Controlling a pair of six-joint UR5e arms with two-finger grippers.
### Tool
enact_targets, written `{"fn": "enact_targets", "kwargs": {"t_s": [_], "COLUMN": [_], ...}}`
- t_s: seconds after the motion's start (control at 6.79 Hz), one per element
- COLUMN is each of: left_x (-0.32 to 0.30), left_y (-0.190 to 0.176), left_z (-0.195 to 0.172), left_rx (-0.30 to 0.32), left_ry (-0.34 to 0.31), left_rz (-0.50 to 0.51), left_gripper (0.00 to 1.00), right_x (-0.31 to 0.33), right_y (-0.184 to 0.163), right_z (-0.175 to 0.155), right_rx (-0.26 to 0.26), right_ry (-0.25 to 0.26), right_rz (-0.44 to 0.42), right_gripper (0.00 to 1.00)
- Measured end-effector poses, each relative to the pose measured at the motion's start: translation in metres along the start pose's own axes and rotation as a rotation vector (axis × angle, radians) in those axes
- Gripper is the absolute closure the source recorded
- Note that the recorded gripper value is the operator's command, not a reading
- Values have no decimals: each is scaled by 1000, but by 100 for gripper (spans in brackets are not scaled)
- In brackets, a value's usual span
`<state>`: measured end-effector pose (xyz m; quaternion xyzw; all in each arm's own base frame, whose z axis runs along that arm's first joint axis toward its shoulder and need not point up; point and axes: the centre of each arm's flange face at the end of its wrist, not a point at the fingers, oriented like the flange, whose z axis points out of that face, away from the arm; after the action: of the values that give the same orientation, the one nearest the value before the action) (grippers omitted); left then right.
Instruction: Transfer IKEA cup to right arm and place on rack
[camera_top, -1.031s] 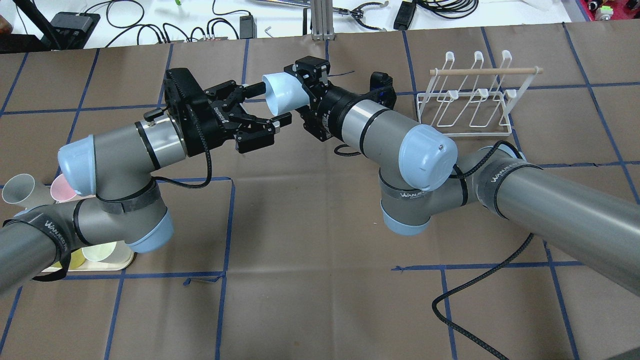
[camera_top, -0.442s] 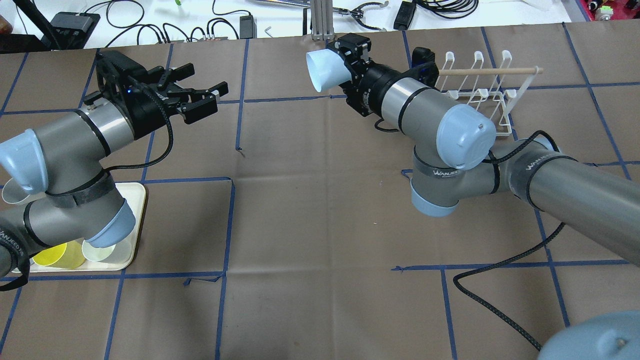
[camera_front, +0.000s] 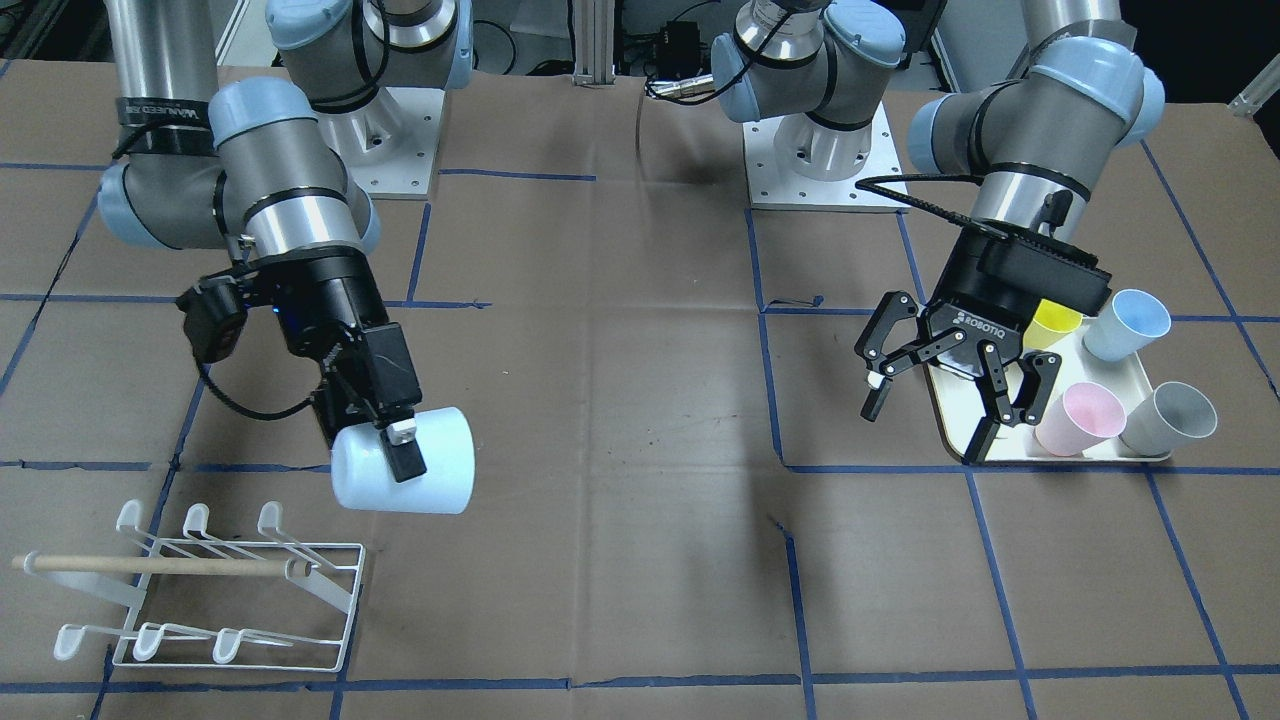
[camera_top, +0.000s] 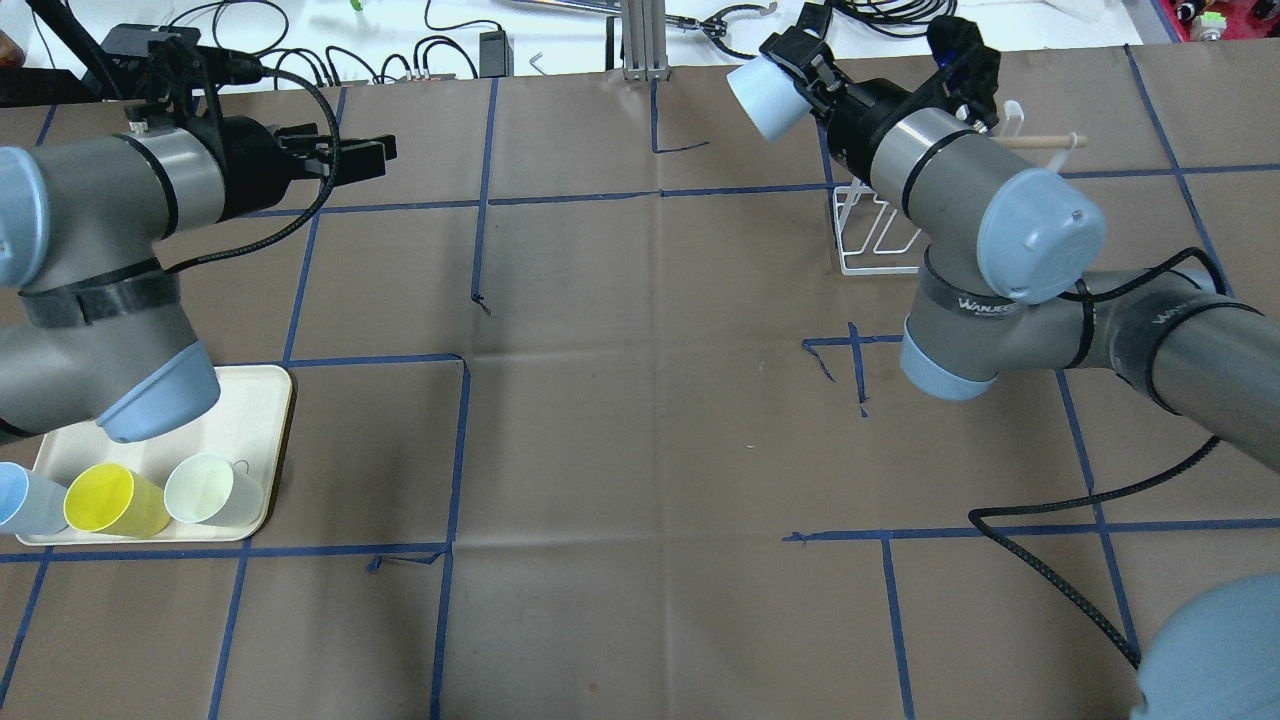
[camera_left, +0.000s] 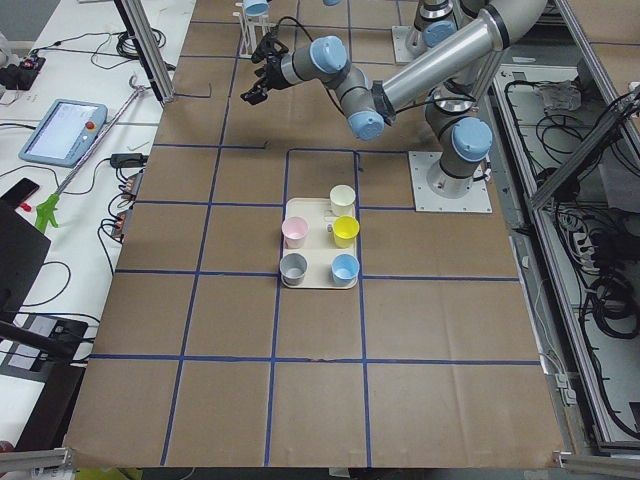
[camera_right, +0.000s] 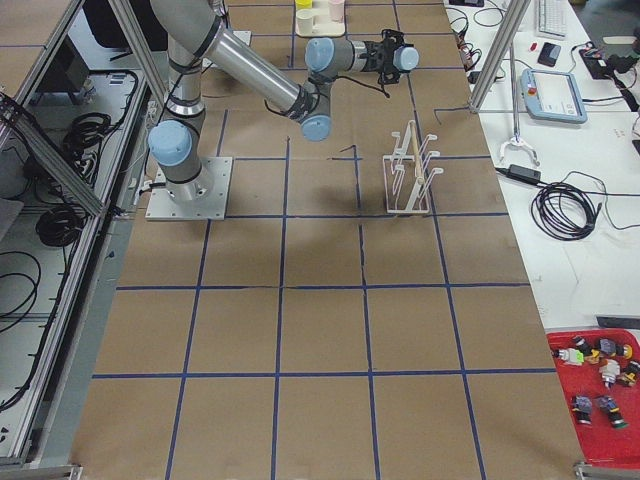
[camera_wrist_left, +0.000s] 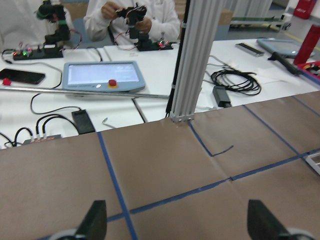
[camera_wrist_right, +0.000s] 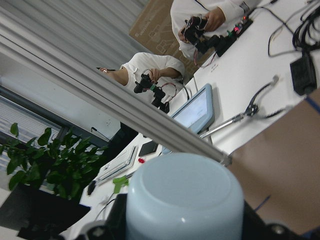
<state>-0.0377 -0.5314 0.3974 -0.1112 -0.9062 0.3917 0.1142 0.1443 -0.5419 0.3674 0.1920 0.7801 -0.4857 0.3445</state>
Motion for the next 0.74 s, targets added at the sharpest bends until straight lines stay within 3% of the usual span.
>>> {"fn": "enact_targets", "kwargs": {"t_s": [0.29, 0.44, 0.74], "left_x": [-3, 3, 16], "left_y": [-1, 3, -9], "left_z": [4, 5, -8], "left_rx": [-200, -309, -517], "left_ry": [-94, -124, -165], "left_rz": [-53, -97, -154], "left_gripper": [0, 0, 0], "right_x": [43, 66, 98], "right_y": [-48, -64, -86], "right_z": [-11, -8, 17], "right_rx": [65, 71, 76], "right_ry": [94, 139, 174], "right_rz": [-498, -640, -716], "right_gripper": [67, 69, 69]}}
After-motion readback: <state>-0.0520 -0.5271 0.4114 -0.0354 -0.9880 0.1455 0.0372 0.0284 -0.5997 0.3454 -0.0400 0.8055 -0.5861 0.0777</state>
